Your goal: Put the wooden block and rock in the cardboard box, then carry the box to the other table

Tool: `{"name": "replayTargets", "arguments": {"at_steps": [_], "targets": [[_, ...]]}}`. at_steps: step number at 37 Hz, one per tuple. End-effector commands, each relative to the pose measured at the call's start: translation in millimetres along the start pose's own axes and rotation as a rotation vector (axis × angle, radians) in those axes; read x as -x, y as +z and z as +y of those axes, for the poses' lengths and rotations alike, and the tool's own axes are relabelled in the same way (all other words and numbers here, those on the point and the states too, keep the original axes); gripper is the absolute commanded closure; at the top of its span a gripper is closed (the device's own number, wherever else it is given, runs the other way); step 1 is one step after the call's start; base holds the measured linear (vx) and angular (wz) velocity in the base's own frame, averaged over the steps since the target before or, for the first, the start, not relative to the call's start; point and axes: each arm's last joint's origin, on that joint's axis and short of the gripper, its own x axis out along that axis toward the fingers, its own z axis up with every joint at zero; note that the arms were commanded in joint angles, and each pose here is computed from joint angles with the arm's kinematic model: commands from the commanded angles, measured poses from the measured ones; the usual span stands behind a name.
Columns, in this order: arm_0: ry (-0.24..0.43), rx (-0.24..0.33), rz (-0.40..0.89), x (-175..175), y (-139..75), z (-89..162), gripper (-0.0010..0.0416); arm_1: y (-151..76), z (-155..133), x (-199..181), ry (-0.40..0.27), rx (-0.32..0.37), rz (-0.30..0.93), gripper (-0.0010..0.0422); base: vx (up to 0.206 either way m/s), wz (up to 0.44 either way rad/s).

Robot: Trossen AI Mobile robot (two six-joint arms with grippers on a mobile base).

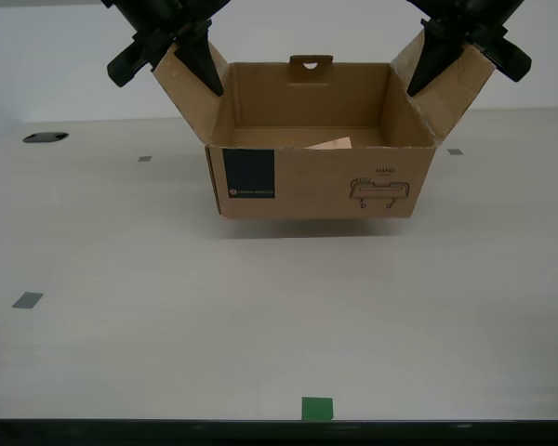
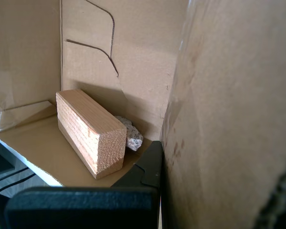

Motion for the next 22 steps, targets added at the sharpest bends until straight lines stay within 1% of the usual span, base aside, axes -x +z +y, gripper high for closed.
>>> {"name": "replayTargets", "arguments": {"at_steps": [1,7,13,16,19,22], "targets": [[0.008,0.005,-0.016,5.4,-4.5,3.2,0.0407,-2.2,-5.4,3.1,-0.017,-0.027,0.002,0.0413,0.0,0.0],[0.01,0.018,-0.055,18.4,-7.7,10.8,0.0407,-7.0,-7.8,-0.1,-0.019,-0.034,0.014,0.0413,0.0,0.0],[0.012,0.031,-0.08,27.0,-9.7,15.9,0.0407,-19.7,-7.8,-7.7,-0.023,-0.039,0.025,0.0413,0.0,0.0],[0.012,0.034,-0.085,28.9,-10.2,17.1,0.0407,-26.2,-7.4,-8.1,-0.025,-0.021,0.016,0.0413,-0.011,-0.001],[0.012,0.034,-0.083,28.8,-10.4,17.1,0.0407,-29.6,-8.8,-4.3,-0.031,-0.02,-0.018,0.0413,-0.026,0.0],[0.012,0.032,-0.079,28.8,-10.9,17.2,0.0407,-32.0,-11.7,2.5,-0.038,0.017,-0.046,0.0413,-0.035,-0.002]]}}
